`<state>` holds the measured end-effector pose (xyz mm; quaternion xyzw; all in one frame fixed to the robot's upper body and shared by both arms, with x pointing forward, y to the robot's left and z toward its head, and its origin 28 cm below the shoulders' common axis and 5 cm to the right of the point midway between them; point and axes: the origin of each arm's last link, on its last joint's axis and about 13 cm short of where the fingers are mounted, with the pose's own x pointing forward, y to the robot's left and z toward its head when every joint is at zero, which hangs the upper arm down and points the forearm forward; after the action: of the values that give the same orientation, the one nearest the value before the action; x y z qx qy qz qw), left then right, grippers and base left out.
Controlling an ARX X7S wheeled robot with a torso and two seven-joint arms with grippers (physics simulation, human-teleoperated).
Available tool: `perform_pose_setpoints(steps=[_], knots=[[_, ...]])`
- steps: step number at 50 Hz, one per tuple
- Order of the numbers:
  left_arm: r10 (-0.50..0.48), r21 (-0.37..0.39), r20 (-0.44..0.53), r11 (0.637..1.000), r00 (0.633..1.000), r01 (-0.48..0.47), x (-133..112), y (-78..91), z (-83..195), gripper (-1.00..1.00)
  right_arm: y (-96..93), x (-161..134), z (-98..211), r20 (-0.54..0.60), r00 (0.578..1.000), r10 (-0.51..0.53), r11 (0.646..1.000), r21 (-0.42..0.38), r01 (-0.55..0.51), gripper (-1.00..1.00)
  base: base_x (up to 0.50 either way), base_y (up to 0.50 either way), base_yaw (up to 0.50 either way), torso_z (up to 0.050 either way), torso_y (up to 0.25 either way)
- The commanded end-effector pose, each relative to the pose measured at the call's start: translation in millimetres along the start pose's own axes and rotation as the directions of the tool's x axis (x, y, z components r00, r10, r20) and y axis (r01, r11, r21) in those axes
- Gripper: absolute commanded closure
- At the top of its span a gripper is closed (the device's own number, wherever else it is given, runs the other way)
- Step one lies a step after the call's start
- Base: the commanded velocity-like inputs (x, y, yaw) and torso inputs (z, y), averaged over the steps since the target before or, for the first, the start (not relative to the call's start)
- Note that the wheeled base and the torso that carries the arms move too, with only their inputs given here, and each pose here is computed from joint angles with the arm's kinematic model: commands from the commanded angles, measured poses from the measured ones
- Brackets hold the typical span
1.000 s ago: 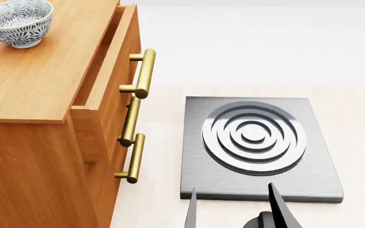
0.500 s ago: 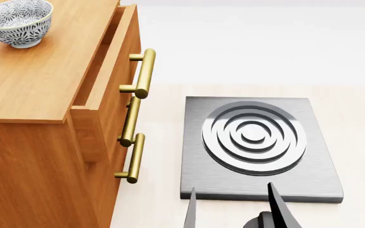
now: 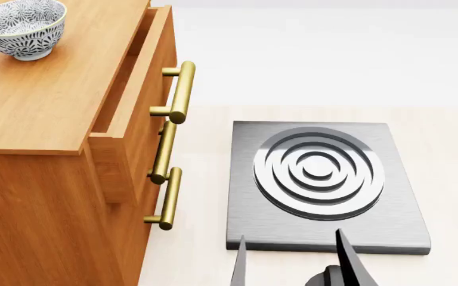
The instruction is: Pick the akita bowl on the wooden cabinet and place it on the plate.
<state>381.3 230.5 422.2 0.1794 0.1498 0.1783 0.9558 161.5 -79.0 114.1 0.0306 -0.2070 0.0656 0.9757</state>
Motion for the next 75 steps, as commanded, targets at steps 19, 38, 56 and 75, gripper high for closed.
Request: perform_pose_setpoints(steps=[19, 38, 56, 75], knots=[[-0.234, -0.143, -0.095, 0.965, 0.968, 0.220, -3.4, -9.9, -6.8, -1.00, -1.0, 0.8, 0.6, 0.018, 1.000, -0.001, 1.000, -0.014, 0.001, -1.00, 0.00, 0.00, 0.00, 0.000, 0.000], [-0.218, -0.214, -0.100, 0.958, 0.971, 0.193, 0.8, -6.4, -10.4, -1.00, -0.3, 1.3, -1.3, 0.012, 1.000, 0.002, 1.000, -0.011, -0.002, -1.00, 0.00, 0.00, 0.00, 0.000, 0.000], [-0.195, -0.193, -0.111, 0.966, 0.975, 0.171, 4.3, -6.3, -14.6, -1.00, -1.0, 2.5, -0.8, 0.013, 1.000, 0.002, 1.000, -0.014, -0.001, -1.00, 0.00, 0.00, 0.00, 0.000, 0.000], [-0.197, -0.204, -0.125, 0.964, 0.972, 0.169, 7.3, -4.2, -18.6, -1.00, -0.8, 1.3, -0.3, 0.015, 1.000, 0.001, 1.000, -0.014, 0.000, -1.00, 0.00, 0.00, 0.00, 0.000, -0.158]])
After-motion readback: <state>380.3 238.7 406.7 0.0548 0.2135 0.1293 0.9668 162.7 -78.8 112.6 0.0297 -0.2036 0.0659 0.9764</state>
